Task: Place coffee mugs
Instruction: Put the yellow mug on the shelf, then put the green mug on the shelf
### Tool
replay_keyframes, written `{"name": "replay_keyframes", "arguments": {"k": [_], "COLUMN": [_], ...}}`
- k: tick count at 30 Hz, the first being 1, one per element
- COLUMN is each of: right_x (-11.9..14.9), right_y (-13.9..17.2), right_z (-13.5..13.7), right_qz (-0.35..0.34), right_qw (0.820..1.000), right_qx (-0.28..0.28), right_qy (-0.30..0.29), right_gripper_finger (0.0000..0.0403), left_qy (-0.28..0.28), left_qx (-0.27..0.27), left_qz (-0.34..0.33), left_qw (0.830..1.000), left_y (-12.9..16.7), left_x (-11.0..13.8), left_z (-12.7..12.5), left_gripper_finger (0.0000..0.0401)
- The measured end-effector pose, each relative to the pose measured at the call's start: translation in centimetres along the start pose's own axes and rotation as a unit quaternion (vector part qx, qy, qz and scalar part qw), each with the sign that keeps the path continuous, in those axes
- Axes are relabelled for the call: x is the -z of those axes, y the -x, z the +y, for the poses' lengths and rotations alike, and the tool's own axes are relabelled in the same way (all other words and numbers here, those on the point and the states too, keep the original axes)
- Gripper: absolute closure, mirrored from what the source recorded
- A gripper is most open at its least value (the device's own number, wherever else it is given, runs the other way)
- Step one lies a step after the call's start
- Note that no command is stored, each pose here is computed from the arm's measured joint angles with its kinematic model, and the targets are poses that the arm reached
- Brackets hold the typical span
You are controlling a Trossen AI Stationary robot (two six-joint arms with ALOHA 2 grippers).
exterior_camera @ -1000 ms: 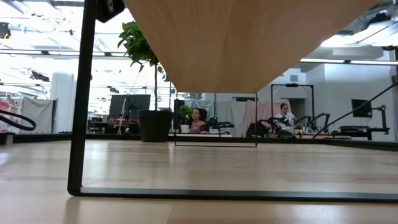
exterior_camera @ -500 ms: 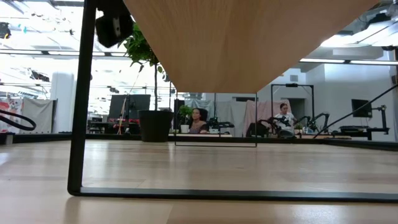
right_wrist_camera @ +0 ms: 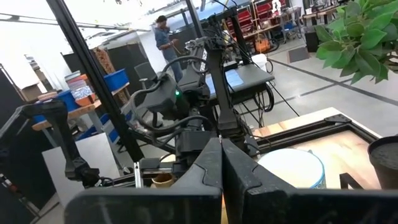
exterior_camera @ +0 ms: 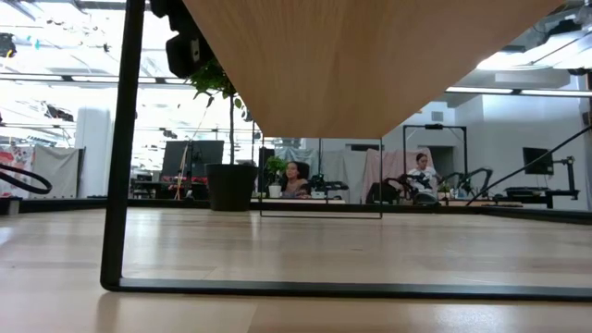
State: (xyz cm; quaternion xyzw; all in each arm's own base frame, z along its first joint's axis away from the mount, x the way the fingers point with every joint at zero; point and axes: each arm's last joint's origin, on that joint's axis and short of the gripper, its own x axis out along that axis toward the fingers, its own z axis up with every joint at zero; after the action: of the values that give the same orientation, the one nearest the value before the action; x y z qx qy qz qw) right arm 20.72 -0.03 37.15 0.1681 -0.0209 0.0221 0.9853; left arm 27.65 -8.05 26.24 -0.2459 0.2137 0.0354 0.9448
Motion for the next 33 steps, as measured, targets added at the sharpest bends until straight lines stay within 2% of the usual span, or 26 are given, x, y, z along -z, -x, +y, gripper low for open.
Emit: {"name": "replay_keyframes", "arguments": {"k": [5, 9, 15, 17, 20, 26, 33], "right_x": [0.0, 0.0, 0.0, 0.0, 0.0, -0.2, -0.3], "right_y": [0.0, 0.0, 0.0, 0.0, 0.0, 0.0, 0.0], "right_z": [0.0, 0.0, 0.0, 0.0, 0.0, 0.1, 0.1], "right_qz": [0.0, 0.0, 0.0, -0.001, -0.002, -0.009, -0.014], "right_qw": [1.0, 1.0, 1.0, 1.0, 1.0, 1.0, 1.0], "right_qx": [0.0, 0.0, 0.0, 0.0, -0.001, -0.003, -0.005], "right_qy": [0.0, 0.0, -0.001, -0.002, -0.013, -0.018, -0.018], "right_gripper_finger": [0.0387, 0.0387, 0.0381, 0.0371, 0.0358, 0.0353, 0.035], "left_qy": [-0.006, -0.005, -0.012, -0.02, -0.04, -0.101, -0.12], "left_qx": [-0.006, 0.014, 0.025, 0.013, -0.008, -0.049, -0.07], "left_qz": [-0.003, 0.013, 0.018, -0.005, -0.073, -0.183, -0.234], "left_qw": [1.0, 1.0, 0.999, 1.0, 0.997, 0.977, 0.962], "left_y": [-0.1, 0.1, 3.1, 4.8, 7.7, 12.9, 15.8], "left_x": [-0.3, -0.3, -1.3, -2.0, -3.5, -5.8, -6.8], "left_z": [0.4, 0.4, 0.5, 0.7, 1.0, 2.2, 3.4], "left_gripper_finger": [0.0401, 0.0401, 0.0401, 0.0401, 0.0401, 0.0401, 0.0401]}}
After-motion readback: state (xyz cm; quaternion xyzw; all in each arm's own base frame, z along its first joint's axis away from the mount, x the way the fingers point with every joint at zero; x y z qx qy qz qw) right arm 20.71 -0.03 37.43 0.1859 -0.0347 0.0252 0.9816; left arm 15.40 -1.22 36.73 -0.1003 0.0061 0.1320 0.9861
